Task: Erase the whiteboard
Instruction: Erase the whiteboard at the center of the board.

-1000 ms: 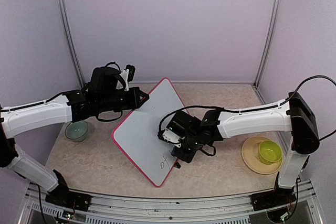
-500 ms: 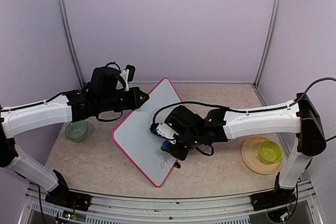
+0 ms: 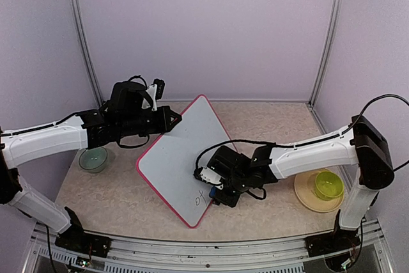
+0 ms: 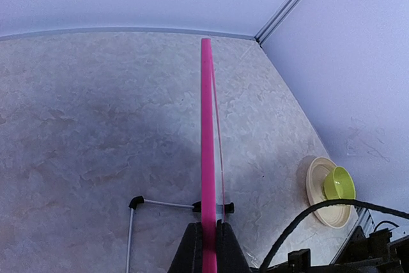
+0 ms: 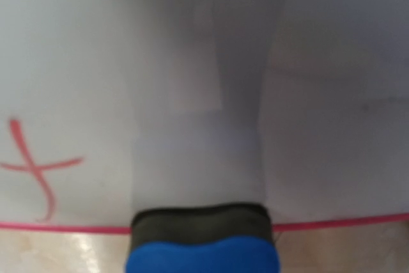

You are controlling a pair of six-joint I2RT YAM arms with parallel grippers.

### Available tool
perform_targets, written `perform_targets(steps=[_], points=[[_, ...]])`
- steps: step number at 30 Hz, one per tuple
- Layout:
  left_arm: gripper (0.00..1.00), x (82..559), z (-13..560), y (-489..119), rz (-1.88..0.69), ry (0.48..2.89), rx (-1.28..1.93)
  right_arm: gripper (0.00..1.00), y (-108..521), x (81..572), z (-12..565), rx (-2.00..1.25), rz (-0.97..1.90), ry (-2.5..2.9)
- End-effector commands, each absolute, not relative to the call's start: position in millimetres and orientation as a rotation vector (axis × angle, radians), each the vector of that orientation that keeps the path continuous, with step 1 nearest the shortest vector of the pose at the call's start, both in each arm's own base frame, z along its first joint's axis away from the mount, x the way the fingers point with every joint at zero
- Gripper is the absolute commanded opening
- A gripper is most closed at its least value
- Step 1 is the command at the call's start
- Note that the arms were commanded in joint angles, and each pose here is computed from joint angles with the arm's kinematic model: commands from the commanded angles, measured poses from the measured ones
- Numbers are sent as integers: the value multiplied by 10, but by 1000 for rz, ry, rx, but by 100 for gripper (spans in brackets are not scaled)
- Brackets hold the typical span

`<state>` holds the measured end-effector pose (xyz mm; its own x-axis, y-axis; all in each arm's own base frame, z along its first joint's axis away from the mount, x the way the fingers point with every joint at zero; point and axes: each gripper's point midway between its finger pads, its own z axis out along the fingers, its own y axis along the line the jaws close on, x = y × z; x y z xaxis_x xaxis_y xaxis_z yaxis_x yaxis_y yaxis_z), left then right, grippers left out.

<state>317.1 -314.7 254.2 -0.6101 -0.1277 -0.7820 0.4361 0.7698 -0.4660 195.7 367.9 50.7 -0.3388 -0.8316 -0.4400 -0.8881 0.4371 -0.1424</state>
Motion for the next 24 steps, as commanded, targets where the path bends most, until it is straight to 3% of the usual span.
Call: perform_targets(steps=[1, 8, 24], points=[[0, 2908, 2223, -3282, -836, 2211, 329, 0, 3544, 2202, 343, -1358, 91, 2298], [0, 2887, 2211, -3277, -836, 2213, 327, 0, 3546, 2553, 446, -1228, 52, 2332], [0, 2886, 2159, -3281, -834, 2217, 330, 0, 3540, 2827, 567, -1158, -29, 2340]])
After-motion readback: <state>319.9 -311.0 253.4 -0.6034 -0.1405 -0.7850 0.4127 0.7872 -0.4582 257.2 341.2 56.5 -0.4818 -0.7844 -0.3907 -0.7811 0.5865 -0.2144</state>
